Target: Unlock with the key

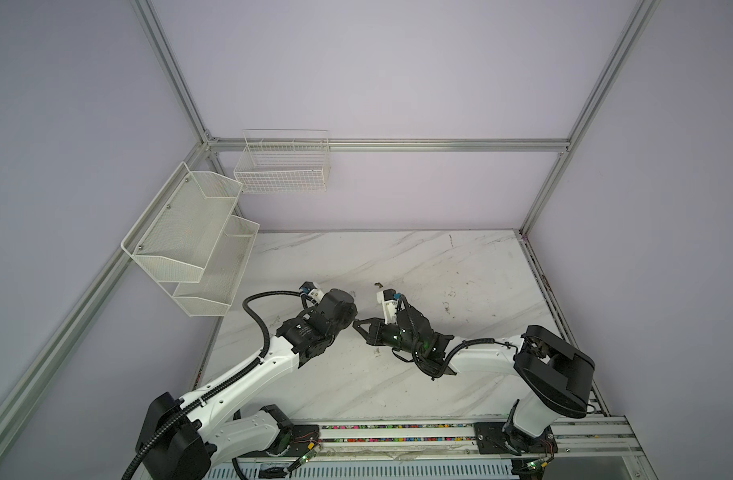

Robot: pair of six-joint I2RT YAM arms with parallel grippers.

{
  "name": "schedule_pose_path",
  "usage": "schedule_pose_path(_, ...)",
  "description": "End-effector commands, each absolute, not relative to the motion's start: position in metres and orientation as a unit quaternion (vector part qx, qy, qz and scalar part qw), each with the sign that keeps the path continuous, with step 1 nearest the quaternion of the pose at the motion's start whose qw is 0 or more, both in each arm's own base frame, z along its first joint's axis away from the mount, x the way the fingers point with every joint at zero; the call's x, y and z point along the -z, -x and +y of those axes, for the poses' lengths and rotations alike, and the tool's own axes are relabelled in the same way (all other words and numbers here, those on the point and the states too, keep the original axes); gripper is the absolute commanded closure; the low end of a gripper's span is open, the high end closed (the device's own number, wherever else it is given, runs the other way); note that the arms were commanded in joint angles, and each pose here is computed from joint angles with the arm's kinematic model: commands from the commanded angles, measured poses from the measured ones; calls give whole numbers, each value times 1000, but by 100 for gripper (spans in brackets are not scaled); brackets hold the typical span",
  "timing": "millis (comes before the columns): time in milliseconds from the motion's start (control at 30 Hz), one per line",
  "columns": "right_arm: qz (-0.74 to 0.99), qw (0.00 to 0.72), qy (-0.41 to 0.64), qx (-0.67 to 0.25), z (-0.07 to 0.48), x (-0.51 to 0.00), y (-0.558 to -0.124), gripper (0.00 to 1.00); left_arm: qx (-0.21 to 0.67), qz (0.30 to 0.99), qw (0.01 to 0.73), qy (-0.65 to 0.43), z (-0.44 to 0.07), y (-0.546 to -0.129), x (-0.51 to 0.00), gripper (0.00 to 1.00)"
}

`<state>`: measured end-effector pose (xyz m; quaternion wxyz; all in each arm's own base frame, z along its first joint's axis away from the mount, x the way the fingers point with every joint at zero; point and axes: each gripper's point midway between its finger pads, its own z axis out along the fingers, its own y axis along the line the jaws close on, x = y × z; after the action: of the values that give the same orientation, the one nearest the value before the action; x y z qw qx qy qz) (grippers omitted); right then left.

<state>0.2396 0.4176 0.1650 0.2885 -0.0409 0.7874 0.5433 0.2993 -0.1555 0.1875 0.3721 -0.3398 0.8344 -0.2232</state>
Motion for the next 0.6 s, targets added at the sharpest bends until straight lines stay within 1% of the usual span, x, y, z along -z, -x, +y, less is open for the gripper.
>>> schedule_pose_path(0,770,303,39,-560,425,-183,-244,100,272,798,407,353,-163,-316,-234,100)
schedule_pose_path(233,770,310,42,-556,426,-188,-246,100,275,799,404,351,-164,-315,-234,100)
schedule_pose_path(567,786,306,33,-536,428,-174,-252,100,287,801,395,347,-169,-314,-235,100)
